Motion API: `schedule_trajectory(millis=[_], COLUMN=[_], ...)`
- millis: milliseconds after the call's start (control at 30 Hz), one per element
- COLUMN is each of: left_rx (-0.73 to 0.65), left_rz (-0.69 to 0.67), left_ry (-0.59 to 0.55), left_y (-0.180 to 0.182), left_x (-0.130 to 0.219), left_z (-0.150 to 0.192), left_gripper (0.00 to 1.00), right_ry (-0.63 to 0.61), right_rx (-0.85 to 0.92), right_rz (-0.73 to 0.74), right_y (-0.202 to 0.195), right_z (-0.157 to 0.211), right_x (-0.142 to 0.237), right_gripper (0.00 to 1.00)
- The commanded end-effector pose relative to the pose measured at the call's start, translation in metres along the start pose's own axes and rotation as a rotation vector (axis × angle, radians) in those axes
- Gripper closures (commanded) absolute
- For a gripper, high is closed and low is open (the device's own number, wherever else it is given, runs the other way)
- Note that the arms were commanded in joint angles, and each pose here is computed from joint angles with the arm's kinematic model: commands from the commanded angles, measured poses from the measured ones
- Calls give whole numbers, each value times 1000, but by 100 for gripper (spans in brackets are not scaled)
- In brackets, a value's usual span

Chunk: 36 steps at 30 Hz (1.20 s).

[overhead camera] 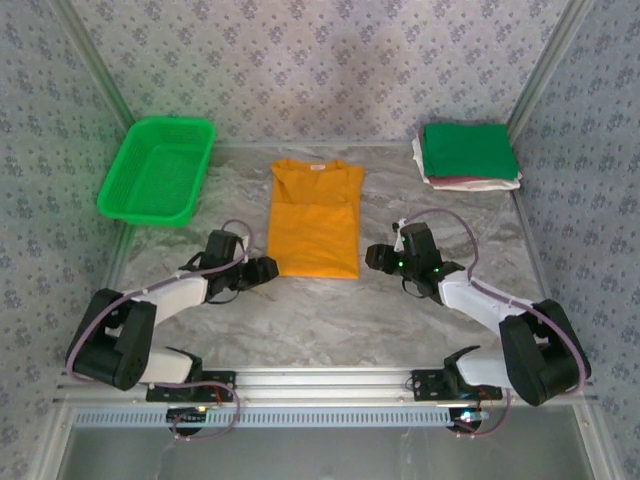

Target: Fold and stack the t-shirts

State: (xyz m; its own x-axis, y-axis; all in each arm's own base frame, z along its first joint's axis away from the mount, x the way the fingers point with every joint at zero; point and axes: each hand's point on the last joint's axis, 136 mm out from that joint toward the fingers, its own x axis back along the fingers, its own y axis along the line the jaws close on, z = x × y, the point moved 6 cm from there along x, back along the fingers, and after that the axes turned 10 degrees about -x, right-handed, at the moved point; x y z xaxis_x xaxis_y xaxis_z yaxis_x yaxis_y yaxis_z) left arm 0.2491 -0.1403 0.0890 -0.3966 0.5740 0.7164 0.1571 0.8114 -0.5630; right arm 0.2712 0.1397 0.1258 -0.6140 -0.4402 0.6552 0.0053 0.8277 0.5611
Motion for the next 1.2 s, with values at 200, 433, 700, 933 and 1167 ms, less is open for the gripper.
schedule_trajectory(millis=[200, 433, 700, 933, 1167], left_rx=[-16, -30, -39, -37, -28], left_rz=[-37, -24, 4, 5, 1], left_ry=[-11, -21, -25, -20, 8], left_y=[2, -2, -10, -8, -2], left_x=[-8, -14, -16, -22, -31], left_z=[-11, -26, -37, -37, -33], left_gripper=[43, 43, 45, 48, 64], right_ry=[-25, -23, -22, -12, 36], right_rx=[8, 9, -1, -1, -41], right_rz=[-9, -11, -10, -15, -18], right_y=[-1, -2, -5, -4, -7], right_z=[-1, 0, 4, 6, 14], right_x=[0, 0, -2, -5, -6], right_gripper=[42, 42, 42, 43, 42])
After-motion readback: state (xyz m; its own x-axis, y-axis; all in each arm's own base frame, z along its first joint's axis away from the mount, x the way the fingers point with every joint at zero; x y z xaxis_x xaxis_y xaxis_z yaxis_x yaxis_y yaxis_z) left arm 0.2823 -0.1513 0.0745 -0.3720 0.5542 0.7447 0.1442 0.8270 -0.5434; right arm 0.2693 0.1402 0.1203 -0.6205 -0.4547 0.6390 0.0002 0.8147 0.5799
